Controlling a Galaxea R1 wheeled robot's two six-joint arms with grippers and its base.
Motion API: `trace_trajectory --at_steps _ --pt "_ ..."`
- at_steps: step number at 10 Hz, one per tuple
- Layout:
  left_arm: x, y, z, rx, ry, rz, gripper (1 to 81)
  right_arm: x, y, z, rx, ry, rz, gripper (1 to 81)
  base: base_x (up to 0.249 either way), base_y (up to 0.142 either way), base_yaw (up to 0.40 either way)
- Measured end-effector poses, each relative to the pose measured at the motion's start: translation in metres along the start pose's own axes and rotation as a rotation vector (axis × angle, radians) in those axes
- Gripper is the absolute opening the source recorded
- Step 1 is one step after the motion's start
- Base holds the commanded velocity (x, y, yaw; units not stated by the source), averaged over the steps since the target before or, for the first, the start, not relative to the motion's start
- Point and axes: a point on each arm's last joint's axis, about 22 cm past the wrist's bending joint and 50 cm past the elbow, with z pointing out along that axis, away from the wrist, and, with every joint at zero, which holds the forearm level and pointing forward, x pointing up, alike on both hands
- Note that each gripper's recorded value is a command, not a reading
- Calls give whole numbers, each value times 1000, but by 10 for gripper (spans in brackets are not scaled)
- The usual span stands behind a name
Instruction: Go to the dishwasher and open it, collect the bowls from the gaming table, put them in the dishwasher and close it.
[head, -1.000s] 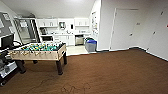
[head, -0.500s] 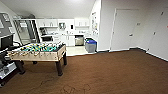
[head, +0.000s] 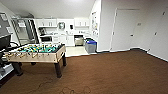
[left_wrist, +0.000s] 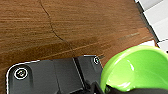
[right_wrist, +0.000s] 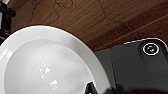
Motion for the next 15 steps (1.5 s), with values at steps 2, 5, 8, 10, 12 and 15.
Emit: trace_trajectory --at_steps 2,5,8,10,12,15 --pt "-1 0 0 0 0 -1 10 0 1 0 -2 1 -1 10 153 0 0" --pt "0 -1 -1 -1 3 -2 10 4 2 0 -4 4 -4 10 153 0 0" --pt "-1 -1 -2 1 3 -3 10 2 2 0 -4 1 -4 10 153 0 0" --pt "1 -2 -2 -1 9 -3 10 2 2 0 -4 1 -5 10 153 0 0" --pt "0 -1 -3 -3 11 -4 10 2 2 0 -5 1 -4 10 153 0 0" --pt "0 -1 -3 -4 13 -4 10 2 0 1 -2 1 -5 10 153 0 0"
